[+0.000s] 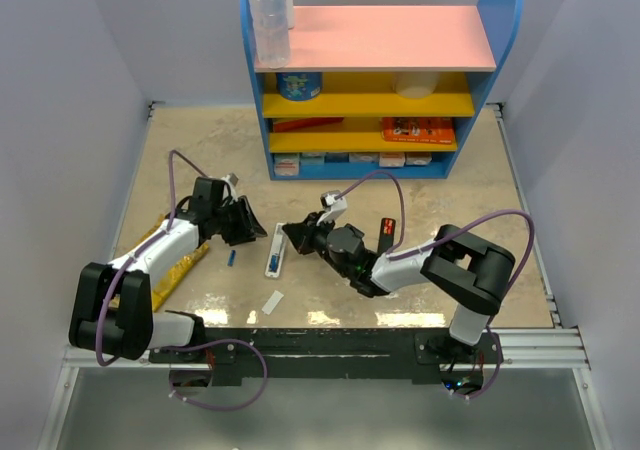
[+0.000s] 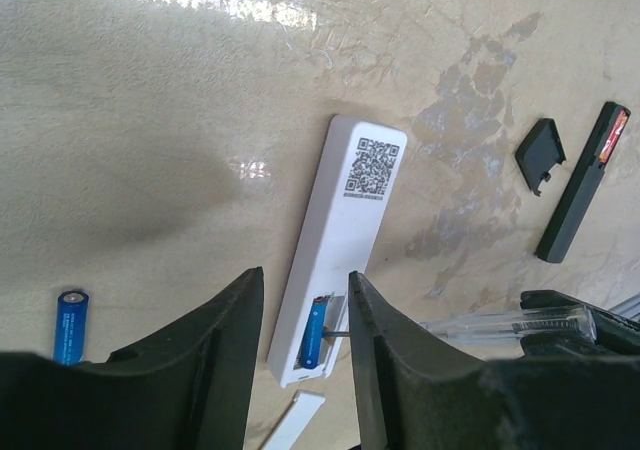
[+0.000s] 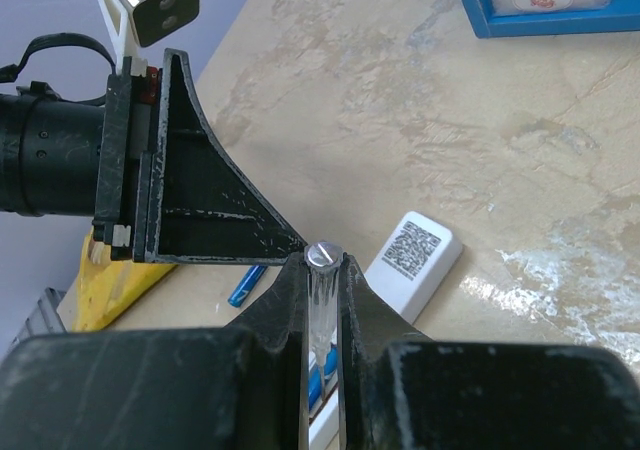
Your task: Unload the batteries from the remote control
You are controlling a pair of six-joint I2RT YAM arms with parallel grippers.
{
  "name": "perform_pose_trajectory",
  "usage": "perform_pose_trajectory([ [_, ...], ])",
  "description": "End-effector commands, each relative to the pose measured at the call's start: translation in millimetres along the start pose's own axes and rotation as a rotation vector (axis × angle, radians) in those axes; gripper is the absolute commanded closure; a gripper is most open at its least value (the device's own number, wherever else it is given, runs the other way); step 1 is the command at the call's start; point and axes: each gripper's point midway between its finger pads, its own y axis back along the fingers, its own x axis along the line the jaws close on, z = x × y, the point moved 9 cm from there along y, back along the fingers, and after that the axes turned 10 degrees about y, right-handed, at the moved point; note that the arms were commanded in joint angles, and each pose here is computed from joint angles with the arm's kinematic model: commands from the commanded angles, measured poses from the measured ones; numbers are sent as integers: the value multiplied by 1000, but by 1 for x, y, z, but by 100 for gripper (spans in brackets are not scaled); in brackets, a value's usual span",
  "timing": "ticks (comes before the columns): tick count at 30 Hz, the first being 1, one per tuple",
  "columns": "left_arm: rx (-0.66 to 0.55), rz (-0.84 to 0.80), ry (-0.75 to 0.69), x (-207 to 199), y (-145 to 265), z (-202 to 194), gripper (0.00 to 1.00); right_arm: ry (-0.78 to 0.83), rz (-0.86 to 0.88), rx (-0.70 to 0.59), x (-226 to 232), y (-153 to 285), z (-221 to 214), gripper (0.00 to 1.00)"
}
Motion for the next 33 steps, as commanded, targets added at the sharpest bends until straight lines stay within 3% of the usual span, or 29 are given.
perform_pose_trajectory([
  [1,-16,-4,-24,0,3,5,56,44,9,24,6,-7,3,100],
  [21,42,38,12,23,-10,-14,56,101,-45,-42,9,-24,22,100],
  [33,111,-48,52,26,-14,-33,71,121,-71,-63,2,-14,26,100],
])
